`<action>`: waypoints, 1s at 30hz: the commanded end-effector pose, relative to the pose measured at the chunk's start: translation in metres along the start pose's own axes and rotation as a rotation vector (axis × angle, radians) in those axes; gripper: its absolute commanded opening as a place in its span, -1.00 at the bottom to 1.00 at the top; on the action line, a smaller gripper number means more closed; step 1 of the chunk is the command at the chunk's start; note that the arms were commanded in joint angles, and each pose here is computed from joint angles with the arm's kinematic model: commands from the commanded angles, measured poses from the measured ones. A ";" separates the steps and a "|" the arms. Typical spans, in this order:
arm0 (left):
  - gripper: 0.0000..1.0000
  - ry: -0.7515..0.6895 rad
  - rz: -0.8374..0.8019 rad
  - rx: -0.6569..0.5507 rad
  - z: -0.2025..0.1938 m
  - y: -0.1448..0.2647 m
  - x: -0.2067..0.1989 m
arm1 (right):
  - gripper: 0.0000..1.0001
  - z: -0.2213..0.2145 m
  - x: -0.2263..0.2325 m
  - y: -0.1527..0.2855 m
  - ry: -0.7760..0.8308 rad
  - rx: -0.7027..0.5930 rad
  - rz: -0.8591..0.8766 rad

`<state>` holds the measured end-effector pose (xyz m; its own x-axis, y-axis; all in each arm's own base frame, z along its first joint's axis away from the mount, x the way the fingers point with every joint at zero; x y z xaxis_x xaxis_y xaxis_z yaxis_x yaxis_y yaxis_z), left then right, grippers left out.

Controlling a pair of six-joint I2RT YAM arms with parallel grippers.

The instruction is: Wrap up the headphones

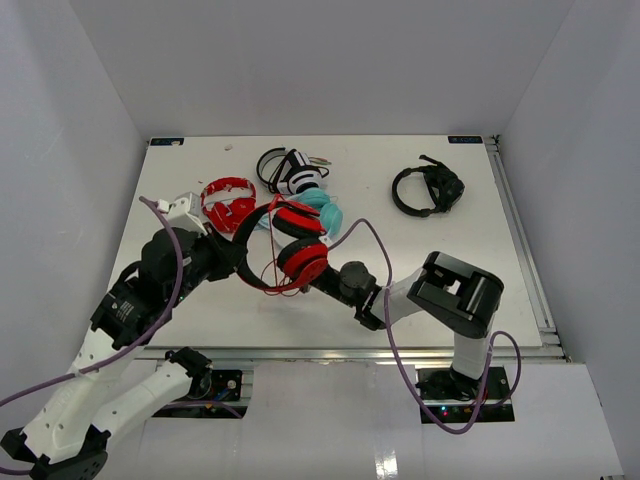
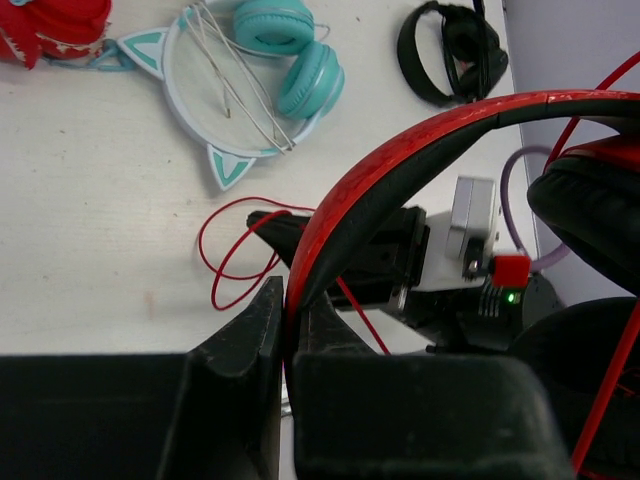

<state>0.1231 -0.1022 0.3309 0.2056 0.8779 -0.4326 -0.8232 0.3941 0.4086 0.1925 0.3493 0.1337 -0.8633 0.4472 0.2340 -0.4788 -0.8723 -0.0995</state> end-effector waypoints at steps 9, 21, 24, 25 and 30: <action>-1.00 -0.353 -0.530 0.076 -0.012 0.030 -0.024 | -0.85 0.125 -0.045 0.055 0.031 -0.609 -0.129; -1.00 -0.390 -0.642 0.128 -0.022 0.011 -0.030 | -0.85 0.151 -0.047 0.079 0.189 -0.567 -0.076; -1.00 -0.385 -0.711 0.162 -0.025 0.011 -0.035 | -0.84 0.153 -0.052 0.077 0.200 -0.601 -0.116; -1.00 -0.385 -0.715 0.165 -0.025 0.011 -0.035 | -0.83 0.155 -0.056 0.079 0.195 -0.625 -0.158; -1.00 -0.381 -0.730 0.173 -0.026 0.014 -0.035 | -0.74 0.162 -0.068 0.084 0.259 -0.698 -0.299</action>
<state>0.1219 -0.1307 0.3248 0.7463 0.6176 -0.2483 -0.5483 0.7819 0.2966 0.2158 0.2534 0.1855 -0.8288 0.5437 0.1323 -0.5593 -0.7982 -0.2236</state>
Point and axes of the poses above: each gripper's point midway between its finger pads, its own y axis back along the fingers, its own x axis along the line the jaws close on, z = x × y, the point moved 9 cm from there along y, back along the fingers, and after that the axes turned 8 degrees about -y, right-handed, at the moved point
